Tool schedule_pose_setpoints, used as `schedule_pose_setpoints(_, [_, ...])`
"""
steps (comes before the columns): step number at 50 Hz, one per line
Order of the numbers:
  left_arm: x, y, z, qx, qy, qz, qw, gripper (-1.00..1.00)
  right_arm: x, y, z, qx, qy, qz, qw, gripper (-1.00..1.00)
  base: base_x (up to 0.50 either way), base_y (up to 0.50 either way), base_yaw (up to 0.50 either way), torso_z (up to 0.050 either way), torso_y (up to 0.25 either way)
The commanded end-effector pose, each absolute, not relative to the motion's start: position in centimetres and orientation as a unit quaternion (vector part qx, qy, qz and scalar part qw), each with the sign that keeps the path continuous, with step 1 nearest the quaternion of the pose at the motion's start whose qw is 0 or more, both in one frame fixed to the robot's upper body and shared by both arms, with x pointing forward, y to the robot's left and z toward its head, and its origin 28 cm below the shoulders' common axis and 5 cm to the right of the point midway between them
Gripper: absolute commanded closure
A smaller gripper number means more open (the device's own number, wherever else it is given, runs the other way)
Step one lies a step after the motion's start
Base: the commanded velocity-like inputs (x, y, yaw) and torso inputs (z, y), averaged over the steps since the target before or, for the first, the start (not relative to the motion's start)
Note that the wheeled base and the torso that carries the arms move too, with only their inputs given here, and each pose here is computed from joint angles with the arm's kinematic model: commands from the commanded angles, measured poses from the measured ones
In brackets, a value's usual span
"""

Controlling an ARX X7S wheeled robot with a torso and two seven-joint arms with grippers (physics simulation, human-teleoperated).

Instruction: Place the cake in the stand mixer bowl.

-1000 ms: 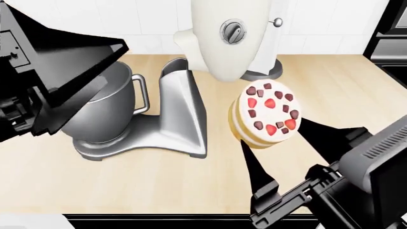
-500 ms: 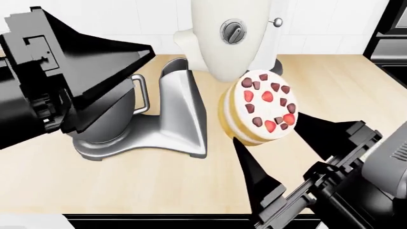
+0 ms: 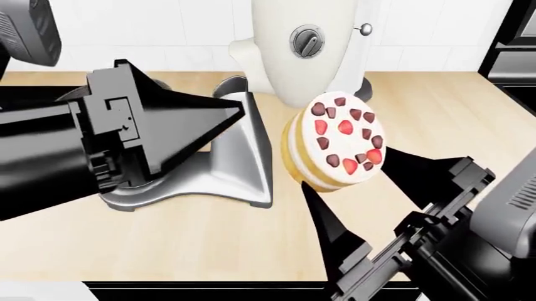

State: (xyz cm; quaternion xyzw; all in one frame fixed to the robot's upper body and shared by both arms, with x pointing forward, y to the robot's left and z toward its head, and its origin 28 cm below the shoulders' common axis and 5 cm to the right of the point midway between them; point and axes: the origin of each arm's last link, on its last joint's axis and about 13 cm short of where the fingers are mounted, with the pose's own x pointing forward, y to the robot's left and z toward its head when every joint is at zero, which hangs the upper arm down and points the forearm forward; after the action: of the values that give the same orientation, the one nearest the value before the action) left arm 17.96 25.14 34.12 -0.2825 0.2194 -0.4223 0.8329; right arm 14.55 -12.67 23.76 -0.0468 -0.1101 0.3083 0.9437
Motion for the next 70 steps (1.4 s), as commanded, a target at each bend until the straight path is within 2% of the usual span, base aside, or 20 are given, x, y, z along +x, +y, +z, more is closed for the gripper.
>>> schedule_pose_setpoints(1, [17.7,25.1,34.3,-0.282,0.216,-0.441,0.824,-1.00,14.7,-12.6,23.8,-0.049,-0.109,0.304,0.945,1.00,0.00,0.00,0.00,0.000,0.000])
schedule_pose_setpoints(41, [18.7,23.4,34.0,-0.266,0.226,-0.479,0.805,-1.00,15.1,-12.4,23.7,-0.052,-0.102,0.308,0.945,1.00,0.00,0.00,0.00,0.000,0.000])
schedule_pose_setpoints(43, [18.7,23.3,34.0,-0.266,0.226,-0.481,0.804,-1.00,15.1,-13.2,21.5,-0.084,-0.014,0.330,0.940,1.00,0.00,0.00,0.00,0.000,0.000])
schedule_pose_setpoints(46, [18.8,23.1,33.9,-0.266,0.226,-0.485,0.802,-1.00,15.6,-12.4,22.0,-0.053,-0.102,0.309,0.944,1.00,0.00,0.00,0.00,0.000,0.000])
schedule_pose_setpoints(70, [19.0,23.7,34.1,-0.269,0.215,-0.469,0.813,-1.00,15.4,-12.6,22.2,-0.049,-0.108,0.308,0.944,1.00,0.00,0.00,0.00,0.000,0.000])
